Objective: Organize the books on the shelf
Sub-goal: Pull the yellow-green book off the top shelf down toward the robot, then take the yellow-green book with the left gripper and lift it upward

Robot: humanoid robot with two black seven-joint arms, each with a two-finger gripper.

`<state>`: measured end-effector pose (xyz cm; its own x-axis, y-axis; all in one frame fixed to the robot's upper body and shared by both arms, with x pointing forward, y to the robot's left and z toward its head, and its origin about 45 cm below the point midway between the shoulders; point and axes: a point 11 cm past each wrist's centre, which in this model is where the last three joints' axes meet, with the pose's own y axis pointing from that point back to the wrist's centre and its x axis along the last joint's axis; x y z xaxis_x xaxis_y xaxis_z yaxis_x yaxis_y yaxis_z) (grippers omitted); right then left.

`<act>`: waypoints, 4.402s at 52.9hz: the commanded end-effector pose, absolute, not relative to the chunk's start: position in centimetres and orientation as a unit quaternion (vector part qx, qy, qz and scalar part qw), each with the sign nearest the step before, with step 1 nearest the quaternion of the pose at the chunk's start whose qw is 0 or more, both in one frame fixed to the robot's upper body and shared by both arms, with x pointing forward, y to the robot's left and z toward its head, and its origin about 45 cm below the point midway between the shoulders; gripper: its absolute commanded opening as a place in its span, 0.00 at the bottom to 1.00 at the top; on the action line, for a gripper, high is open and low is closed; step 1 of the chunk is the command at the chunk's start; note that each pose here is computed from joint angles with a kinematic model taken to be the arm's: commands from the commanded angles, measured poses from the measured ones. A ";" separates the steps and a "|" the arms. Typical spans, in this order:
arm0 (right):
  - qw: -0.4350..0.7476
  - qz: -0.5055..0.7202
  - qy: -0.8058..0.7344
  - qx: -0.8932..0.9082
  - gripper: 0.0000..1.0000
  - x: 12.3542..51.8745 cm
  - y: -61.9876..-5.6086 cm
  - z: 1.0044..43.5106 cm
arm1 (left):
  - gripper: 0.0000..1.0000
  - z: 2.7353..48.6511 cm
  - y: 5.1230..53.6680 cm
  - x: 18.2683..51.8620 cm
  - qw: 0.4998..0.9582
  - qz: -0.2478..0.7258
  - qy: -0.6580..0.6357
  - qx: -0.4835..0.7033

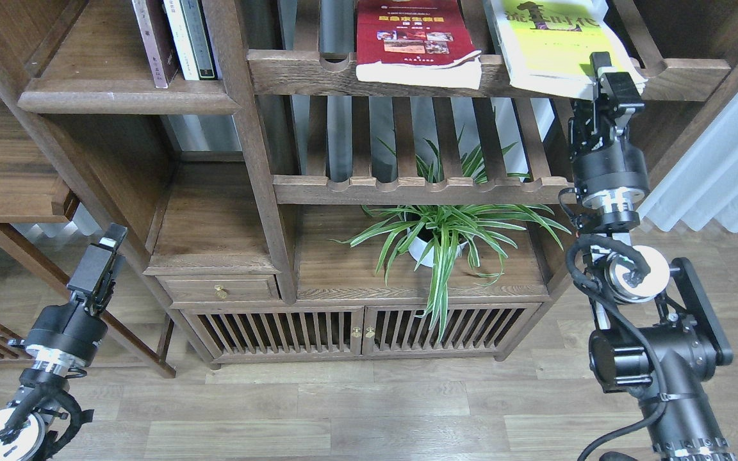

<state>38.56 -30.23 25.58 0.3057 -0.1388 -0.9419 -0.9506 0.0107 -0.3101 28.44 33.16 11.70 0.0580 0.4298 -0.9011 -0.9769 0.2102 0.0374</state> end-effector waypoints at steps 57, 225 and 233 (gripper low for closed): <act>0.422 0.555 0.445 -0.563 0.06 20.0 -23.5 8.6 | 1.00 4.8 29.5 24.8 0.627 0.539 0.508 -0.243; 0.254 0.683 0.322 -0.604 0.69 12.6 -13.1 5.1 | 0.01 19.1 37.4 28.9 0.773 0.497 0.365 -0.149; 0.253 0.683 0.321 -0.606 0.69 12.6 -13.1 5.1 | 0.00 21.9 39.3 29.7 0.776 0.508 0.337 -0.162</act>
